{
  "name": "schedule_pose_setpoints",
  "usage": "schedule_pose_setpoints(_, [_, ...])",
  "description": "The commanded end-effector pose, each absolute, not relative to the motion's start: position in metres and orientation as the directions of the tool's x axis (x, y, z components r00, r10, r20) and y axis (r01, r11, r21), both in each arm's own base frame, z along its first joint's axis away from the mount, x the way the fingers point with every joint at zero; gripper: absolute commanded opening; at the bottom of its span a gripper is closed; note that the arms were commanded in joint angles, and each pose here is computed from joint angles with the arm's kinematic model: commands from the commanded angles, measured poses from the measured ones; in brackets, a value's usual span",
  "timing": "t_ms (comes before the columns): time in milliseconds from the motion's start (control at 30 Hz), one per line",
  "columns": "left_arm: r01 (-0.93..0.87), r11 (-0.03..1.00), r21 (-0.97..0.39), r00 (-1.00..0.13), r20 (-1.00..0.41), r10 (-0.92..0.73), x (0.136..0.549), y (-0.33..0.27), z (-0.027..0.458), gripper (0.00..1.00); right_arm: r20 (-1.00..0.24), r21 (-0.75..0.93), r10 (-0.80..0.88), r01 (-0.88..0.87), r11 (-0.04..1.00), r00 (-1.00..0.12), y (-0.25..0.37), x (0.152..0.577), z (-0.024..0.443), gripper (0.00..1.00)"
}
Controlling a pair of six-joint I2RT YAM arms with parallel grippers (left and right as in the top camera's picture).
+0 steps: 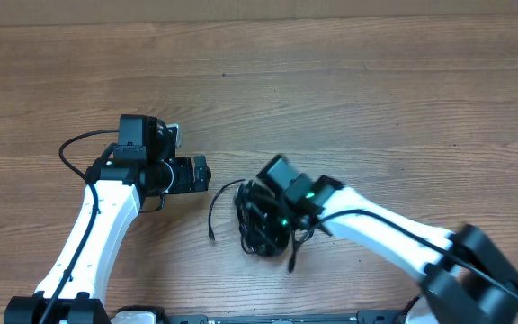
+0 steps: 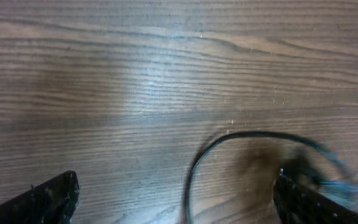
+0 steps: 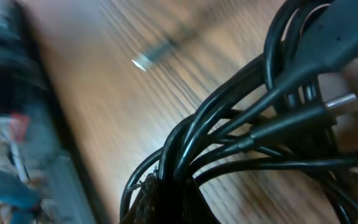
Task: Untangle cables
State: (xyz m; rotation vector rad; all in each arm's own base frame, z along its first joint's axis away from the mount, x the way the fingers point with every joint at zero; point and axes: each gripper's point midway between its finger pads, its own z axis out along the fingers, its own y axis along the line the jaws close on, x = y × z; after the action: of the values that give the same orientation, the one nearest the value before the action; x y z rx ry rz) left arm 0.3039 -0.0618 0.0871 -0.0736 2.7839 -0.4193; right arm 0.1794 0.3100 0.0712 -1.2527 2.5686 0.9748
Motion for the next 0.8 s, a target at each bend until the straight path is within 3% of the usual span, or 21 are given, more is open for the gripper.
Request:
schedule_pose_setpoints(0, [0.048, 0.948, -0.314, -0.953, -0.298, -0.050, 0.300, -0.067, 0.086, 1.00, -0.509, 0.578, -0.588, -0.756, 0.307, -0.628, 0.314, 0.180, 0.130, 0.04])
schedule_pose_setpoints(200, [0.282, 0.871, -0.401, -0.931, -0.335, 0.147, 0.286, -0.094, 0.093, 1.00, -0.608, 0.619, -0.501, -0.763, 0.187, -0.616, 0.302, 0.189, 0.172, 0.04])
schedule_pose_setpoints(367, [0.530, 0.660, -0.533, -0.835, -0.463, 0.297, 0.268, -0.132, 0.117, 1.00, -0.642, 0.677, -0.430, -0.733, 0.073, -0.635, 0.292, 0.194, 0.196, 0.04])
schedule_pose_setpoints(500, [0.700, 0.463, -0.544, -0.708, -0.614, 0.349, 0.258, -0.153, 0.140, 1.00, -0.644, 0.728, -0.371, -0.685, -0.029, -0.669, 0.281, 0.194, 0.218, 0.04])
schedule_pose_setpoints(667, [0.735, 0.455, -0.502, -0.666, -0.660, 0.347, 0.267, -0.154, 0.144, 1.00, -0.636, 0.767, -0.302, -0.624, -0.147, -0.710, 0.265, 0.196, 0.244, 0.04])
schedule_pose_setpoints(767, [0.748, 0.464, -0.474, -0.646, -0.679, 0.348, 0.274, -0.153, 0.145, 0.99, -0.585, 0.810, -0.281, -0.567, -0.151, -0.761, 0.257, 0.202, 0.250, 0.04])
